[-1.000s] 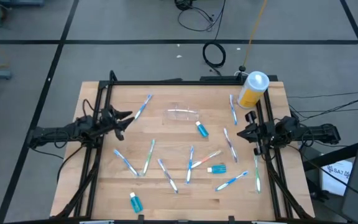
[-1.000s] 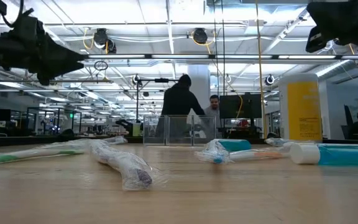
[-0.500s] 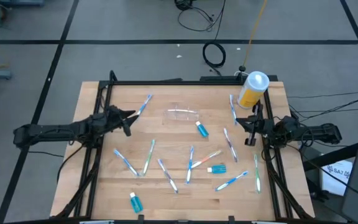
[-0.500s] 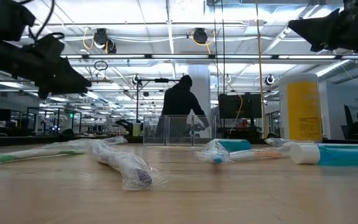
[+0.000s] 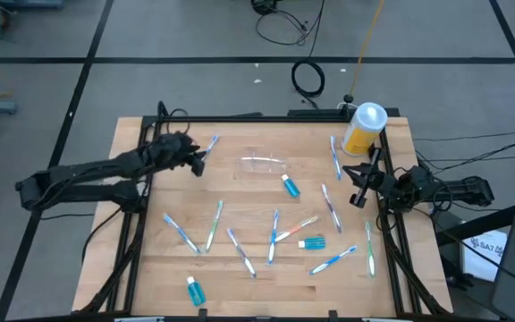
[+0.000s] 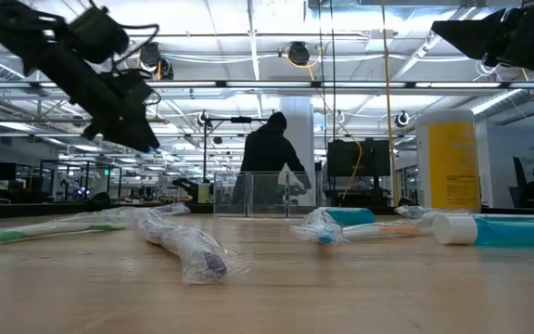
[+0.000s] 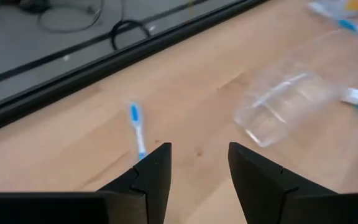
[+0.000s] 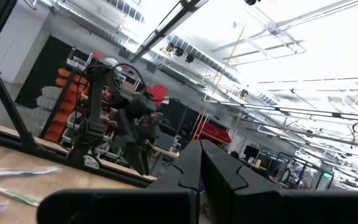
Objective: Pick & Place toothbrushing station
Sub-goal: Put the blue toothbrush into the transparent organizer
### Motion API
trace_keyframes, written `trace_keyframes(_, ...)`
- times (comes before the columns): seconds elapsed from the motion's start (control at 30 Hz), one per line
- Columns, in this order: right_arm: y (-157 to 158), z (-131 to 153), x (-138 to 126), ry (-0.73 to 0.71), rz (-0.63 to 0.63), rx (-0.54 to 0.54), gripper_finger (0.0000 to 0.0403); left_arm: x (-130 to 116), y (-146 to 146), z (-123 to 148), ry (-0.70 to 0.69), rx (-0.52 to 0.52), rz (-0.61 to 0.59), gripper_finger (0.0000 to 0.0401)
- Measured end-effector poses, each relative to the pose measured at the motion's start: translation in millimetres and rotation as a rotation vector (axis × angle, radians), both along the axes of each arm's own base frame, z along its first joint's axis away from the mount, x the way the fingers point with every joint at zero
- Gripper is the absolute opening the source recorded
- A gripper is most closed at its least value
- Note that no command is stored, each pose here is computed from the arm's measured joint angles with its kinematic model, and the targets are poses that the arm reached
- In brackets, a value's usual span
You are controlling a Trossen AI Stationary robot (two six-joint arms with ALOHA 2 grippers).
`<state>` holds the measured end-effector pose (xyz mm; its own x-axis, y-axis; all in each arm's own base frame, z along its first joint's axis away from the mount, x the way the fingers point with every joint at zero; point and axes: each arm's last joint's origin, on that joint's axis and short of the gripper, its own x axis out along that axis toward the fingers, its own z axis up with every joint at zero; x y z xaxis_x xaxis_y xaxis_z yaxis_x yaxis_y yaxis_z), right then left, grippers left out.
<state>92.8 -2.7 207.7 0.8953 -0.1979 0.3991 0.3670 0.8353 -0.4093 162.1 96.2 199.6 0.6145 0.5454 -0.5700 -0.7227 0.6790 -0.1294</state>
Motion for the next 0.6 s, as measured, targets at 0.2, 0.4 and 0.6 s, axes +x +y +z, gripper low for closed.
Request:
trace_keyframes(0.2, 0, 0, 0, 0.007, -0.023, -0.047, 0.0002, 14, 25, -17, 0.123, -0.054, 0.054, 0.0166)
trace_keyframes(0.4, -2, 2, -2, -0.016, -0.086, -0.006, 0.0002, 21, 43, -39, 0.167, -0.088, 0.1, 0.0166)
trace_keyframes(0.6, -7, 3, -4, -0.05, -0.208, 0.136, 0.0002, 29, 63, -56, 0.096, -0.125, 0.067, 0.0166)
